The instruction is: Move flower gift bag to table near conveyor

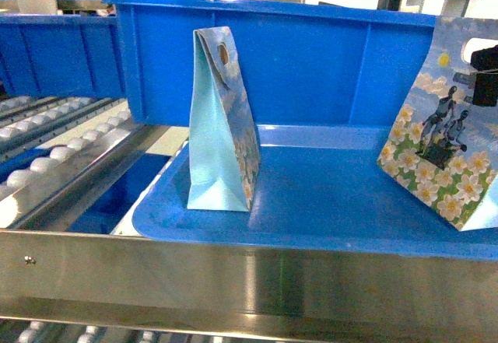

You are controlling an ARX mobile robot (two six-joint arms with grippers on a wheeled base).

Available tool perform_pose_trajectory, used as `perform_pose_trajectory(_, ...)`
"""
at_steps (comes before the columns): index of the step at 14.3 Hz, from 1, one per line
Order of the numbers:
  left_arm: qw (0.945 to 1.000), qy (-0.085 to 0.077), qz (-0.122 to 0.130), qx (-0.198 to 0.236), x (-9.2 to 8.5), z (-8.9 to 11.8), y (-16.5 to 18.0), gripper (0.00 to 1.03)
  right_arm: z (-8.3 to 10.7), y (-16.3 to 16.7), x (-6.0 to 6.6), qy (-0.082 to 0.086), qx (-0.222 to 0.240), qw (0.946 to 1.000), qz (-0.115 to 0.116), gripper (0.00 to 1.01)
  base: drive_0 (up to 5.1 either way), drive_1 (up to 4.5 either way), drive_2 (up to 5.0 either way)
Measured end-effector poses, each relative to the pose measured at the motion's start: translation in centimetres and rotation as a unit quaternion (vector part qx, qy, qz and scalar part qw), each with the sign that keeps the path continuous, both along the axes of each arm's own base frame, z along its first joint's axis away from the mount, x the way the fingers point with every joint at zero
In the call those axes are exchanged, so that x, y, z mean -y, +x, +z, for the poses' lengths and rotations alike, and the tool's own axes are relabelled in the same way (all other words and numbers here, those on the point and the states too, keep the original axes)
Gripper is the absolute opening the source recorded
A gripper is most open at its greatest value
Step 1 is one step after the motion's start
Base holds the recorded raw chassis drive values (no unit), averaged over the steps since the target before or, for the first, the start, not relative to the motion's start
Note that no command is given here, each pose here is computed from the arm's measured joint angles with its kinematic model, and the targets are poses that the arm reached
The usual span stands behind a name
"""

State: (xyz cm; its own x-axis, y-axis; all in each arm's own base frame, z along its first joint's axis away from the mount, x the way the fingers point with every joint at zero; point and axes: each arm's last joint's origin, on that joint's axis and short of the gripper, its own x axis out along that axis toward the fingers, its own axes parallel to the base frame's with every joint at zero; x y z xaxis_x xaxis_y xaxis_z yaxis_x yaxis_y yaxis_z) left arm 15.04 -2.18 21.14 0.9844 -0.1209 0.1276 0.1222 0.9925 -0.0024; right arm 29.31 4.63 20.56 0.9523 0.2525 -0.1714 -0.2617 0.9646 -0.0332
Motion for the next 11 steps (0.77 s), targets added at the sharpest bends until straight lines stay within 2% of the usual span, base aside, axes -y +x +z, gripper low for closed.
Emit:
perform_pose_trajectory(3,1.0,0.0,0.0,0.0,0.0,0.0,0.0,0.98,1.0,-1.8,-0.1,0.003,0.024,0.9997,0.003,0.02,0.0,0.0,0.0)
perform_pose_trajectory(6,1.0,0.0,0.0,0.0,0.0,0.0,0.0,0.98,3.0,-5.1,0.6,0.009,0.062,0.998,0.009,0.02,0.0,0.0,0.0)
perform_pose_trajectory(7,1.0,0.0,0.0,0.0,0.0,0.0,0.0,0.98,3.7,-6.3,1.1,0.012,0.075,0.9971,0.006,0.02,0.0,0.0,0.0)
perform_pose_trajectory(8,1.0,0.0,0.0,0.0,0.0,0.0,0.0,0.98,4.8,-9.0,1.7,0.015,0.105,0.9944,0.0,0.02,0.0,0.0,0.0)
perform_pose_trajectory(9,1.0,0.0,0.0,0.0,0.0,0.0,0.0,0.98,4.5,-12.2,3.1,0.017,0.108,0.9936,-0.03,0.02,0.0,0.0,0.0)
perform_pose_trajectory(11,1.0,0.0,0.0,0.0,0.0,0.0,0.0,0.98,4.3,-13.9,4.0,0.016,0.115,0.9918,-0.053,0.02,0.0,0.0,0.0)
